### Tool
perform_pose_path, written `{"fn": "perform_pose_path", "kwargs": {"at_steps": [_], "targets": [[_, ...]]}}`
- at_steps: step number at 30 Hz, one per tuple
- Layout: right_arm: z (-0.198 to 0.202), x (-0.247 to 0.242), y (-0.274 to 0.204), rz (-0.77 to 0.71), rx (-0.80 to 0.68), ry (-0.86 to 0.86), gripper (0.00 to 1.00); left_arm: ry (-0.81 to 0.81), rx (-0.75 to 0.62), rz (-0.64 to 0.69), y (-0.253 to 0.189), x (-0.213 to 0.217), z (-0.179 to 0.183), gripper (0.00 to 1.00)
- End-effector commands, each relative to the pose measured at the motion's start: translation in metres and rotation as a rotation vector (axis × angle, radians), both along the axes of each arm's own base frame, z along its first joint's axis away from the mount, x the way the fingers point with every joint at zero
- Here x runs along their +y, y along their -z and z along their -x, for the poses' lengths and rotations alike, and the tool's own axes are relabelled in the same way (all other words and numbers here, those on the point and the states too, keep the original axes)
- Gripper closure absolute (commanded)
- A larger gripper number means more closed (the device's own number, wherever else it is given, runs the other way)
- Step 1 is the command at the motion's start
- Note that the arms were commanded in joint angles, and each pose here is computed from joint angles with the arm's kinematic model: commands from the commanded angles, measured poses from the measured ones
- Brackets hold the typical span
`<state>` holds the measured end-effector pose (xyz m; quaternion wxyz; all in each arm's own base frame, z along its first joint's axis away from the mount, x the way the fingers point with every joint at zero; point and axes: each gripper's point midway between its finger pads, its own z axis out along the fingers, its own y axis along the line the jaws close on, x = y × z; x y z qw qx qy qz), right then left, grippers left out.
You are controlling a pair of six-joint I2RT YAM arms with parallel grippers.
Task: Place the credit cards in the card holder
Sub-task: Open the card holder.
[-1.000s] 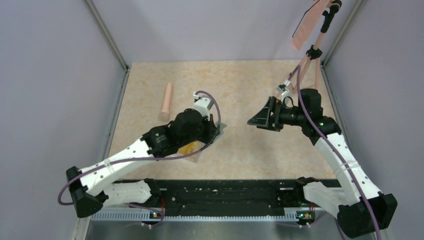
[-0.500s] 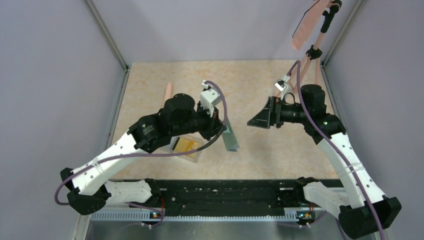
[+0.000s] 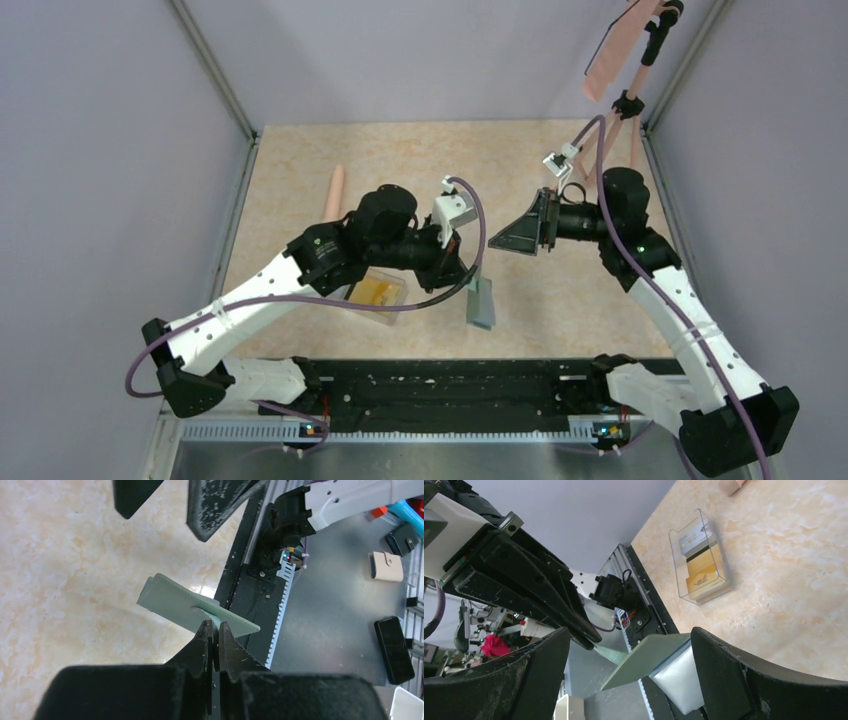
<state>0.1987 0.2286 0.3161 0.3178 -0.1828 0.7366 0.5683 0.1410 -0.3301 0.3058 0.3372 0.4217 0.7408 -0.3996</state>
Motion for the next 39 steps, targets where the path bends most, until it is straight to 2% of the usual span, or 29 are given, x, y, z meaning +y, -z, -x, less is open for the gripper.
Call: {"fn": "perform_pose_path", "kwargs": {"at_steps": [1, 7, 16, 21, 31, 35, 39], "targets": [[0.006, 0.011, -0.018, -0.09, -0.064, -0.072, 0.11, 0.128, -0.041, 0.075, -0.017, -0.01, 0.013, 1.0], [0.014, 0.026, -0.012, -0.098, -0.048, -0.156, 0.13, 0.12, -0.052, 0.078, -0.018, -0.012, 0.01, 1.0], [0.047, 0.019, 0.006, -0.071, 0.026, -0.274, 0.2, -0.003, -0.19, 0.16, -0.035, 0.006, -0.005, 1.0], [0.051, 0.017, 0.003, -0.07, 0.02, -0.26, 0.22, 0.041, -0.2, 0.184, -0.036, 0.008, 0.004, 1.0], [0.036, 0.022, -0.006, -0.097, -0.021, -0.22, 0.16, 0.26, -0.118, 0.167, -0.025, -0.006, 0.033, 1.0], [0.04, 0.028, -0.004, -0.12, -0.022, -0.244, 0.15, 0.29, -0.098, 0.185, -0.028, -0.014, 0.035, 1.0], [0.051, 0.035, 0.004, -0.123, 0.009, -0.287, 0.17, 0.254, -0.138, 0.181, -0.031, -0.014, 0.026, 1.0]]}}
